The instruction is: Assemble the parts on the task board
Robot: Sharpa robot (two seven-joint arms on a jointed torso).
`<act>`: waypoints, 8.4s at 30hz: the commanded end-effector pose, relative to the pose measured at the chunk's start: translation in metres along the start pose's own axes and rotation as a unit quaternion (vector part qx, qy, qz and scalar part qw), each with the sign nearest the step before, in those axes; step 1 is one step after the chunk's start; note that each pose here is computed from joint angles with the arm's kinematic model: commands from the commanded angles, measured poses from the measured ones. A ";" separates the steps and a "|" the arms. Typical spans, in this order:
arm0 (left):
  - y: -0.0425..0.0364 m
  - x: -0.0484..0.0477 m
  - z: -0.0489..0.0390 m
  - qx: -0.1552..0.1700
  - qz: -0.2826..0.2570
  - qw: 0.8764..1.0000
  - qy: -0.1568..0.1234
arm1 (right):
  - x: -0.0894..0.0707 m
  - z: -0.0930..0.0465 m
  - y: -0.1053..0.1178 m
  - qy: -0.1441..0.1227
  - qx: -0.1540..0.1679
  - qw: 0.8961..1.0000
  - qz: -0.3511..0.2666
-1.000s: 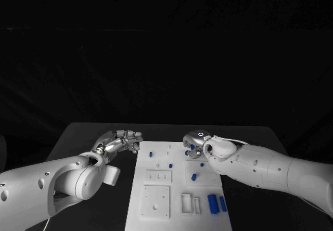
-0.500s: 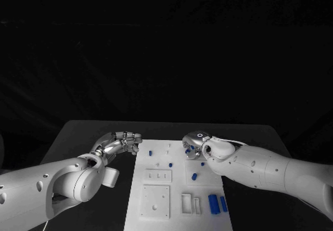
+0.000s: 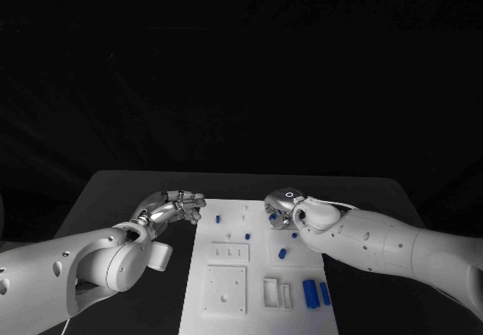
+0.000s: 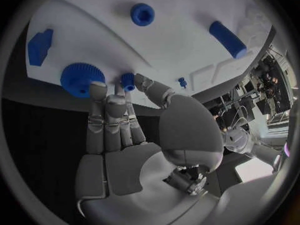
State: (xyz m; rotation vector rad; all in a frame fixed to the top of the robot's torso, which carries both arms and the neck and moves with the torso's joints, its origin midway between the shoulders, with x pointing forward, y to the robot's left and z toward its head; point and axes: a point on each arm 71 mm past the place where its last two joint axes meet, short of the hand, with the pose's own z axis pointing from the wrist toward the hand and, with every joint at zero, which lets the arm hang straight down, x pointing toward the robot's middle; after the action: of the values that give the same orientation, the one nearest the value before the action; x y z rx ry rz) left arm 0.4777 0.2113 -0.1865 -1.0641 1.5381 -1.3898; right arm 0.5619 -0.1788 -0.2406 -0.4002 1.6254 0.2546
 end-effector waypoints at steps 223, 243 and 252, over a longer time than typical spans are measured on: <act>0.0022 0.0016 0.0050 -0.010 -0.004 1.000 0.014 | -0.038 0.021 0.062 -0.153 0.000 0.987 -0.044; 0.0021 0.0043 0.0065 -0.010 -0.005 1.000 0.017 | -0.036 0.027 0.065 -0.143 0.001 0.989 -0.044; 0.0020 0.0057 0.0071 -0.010 -0.005 1.000 0.019 | -0.035 0.030 0.063 -0.140 0.005 0.989 -0.045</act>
State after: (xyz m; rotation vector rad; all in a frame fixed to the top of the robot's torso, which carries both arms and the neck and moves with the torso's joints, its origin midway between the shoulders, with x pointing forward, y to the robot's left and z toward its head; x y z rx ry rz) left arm 0.4825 0.2064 -0.1905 -1.0729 1.5745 -1.3880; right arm 0.5654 -0.1068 -0.2116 -0.3958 1.3159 0.2239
